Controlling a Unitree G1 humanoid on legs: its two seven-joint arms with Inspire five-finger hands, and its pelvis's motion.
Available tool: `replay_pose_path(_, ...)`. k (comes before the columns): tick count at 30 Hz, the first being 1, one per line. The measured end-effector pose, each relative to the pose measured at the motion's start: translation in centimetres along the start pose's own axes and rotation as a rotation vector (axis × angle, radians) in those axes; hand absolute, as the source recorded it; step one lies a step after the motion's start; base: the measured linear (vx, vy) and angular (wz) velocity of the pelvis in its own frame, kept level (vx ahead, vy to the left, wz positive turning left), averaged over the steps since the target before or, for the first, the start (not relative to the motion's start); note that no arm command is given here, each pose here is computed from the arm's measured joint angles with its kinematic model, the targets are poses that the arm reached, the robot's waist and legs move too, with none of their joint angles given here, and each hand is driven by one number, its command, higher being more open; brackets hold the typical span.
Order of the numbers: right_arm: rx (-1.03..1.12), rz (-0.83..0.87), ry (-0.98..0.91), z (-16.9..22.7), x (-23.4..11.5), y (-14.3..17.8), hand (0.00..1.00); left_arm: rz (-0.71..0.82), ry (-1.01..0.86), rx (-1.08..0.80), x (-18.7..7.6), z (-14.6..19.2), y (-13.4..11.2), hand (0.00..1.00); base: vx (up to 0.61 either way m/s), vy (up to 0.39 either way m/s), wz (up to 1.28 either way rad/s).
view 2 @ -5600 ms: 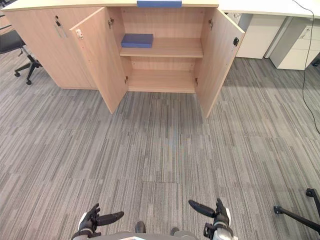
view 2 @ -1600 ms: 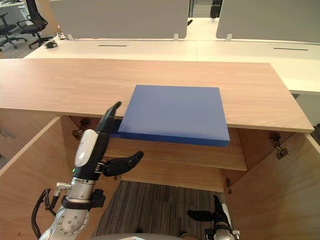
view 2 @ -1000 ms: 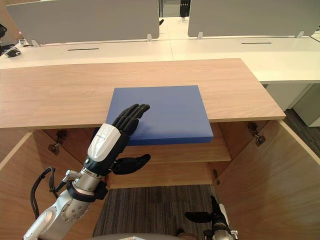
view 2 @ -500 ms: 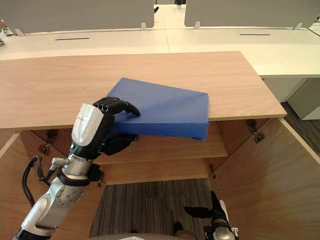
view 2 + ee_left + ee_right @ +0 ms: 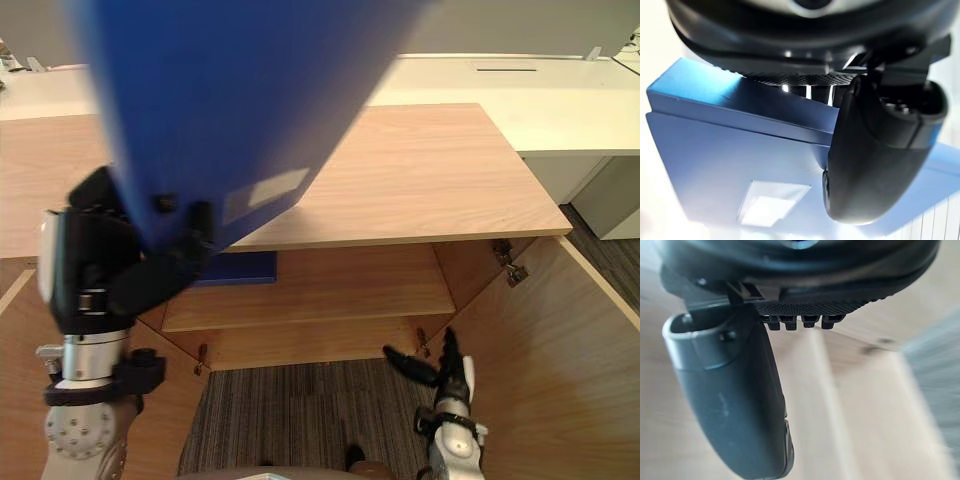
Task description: Walk over to the cabinet, pick up the folder, carry it to the office cabinet, place the folder inside the office cabinet, then close the office cabinet door
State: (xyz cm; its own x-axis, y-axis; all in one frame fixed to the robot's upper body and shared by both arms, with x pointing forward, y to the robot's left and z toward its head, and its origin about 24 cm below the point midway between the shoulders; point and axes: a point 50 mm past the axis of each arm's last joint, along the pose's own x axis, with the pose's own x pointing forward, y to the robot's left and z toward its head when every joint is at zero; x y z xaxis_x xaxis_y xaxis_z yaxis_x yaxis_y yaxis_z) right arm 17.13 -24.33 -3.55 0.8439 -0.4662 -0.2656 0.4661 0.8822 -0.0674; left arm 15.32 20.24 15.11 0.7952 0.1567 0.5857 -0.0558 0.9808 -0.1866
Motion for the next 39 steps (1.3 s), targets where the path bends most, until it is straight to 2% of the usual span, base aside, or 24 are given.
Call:
replay_pose_path(2, 0.081, -0.022, -0.093, 2.2, -0.1, 0.3, 1.00, 0.113, 0.009, -0.074, -0.6, -0.2, 0.9, 0.00, 0.00, 0.000, 0.00)
replay_pose_path(5, 0.228, -0.004, -0.216, 5.2, -0.6, 1.2, 1.00, 0.172, 0.010, -0.150, -0.8, -0.4, 1.0, 0.00, -0.01, -0.002, 0.02)
replay_pose_path(8, 0.364, 0.049, -0.344, 8.6, -1.5, 1.8, 1.00, 0.146, 0.054, -0.224, -0.9, -1.3, 0.3, 0.00, -0.01, -0.009, 0.05)
replay_pose_path(15, 0.436, 0.148, -0.405, 10.5, -2.6, 2.3, 1.00, 0.055, 0.243, -0.391, -2.0, -5.0, -1.0, 0.00, -0.03, -0.008, -0.08)
replay_pose_path(16, 0.435, 0.175, -0.451, 11.5, -3.0, 2.3, 1.00, 0.047, 0.255, -0.398, -2.1, -5.2, -1.2, 0.00, -0.03, -0.015, -0.19)
replay_pose_path(21, 0.458, 0.476, -0.931, 19.8, -6.8, 3.8, 1.00, -0.038, 0.318, -0.438, -2.2, -6.5, -2.3, 0.00, -0.03, -0.005, -0.23)
replay_pose_path(23, 0.469, 0.592, -1.042, 21.4, -7.9, 4.8, 1.00, -0.084, 0.344, -0.451, -2.1, -7.1, -3.0, 0.00, -0.05, -0.005, -0.27)
replay_pose_path(27, 0.430, 0.702, -1.007, 20.9, -7.8, 6.3, 1.00, -0.140, 0.391, -0.460, -2.0, -7.9, -3.8, 0.00, -0.05, 0.007, -0.24)
replay_pose_path(32, 0.346, 0.762, -0.870, 19.3, -5.6, 8.2, 1.00, -0.198, 0.420, -0.447, -1.5, -8.7, -4.2, 0.00, -0.07, -0.010, -0.15)
replay_pose_path(39, 0.157, 0.808, -0.765, 18.4, -2.7, 8.9, 1.00, -0.229, 0.435, -0.402, -1.4, -8.6, -3.5, 0.00, -0.08, -0.024, 0.00)
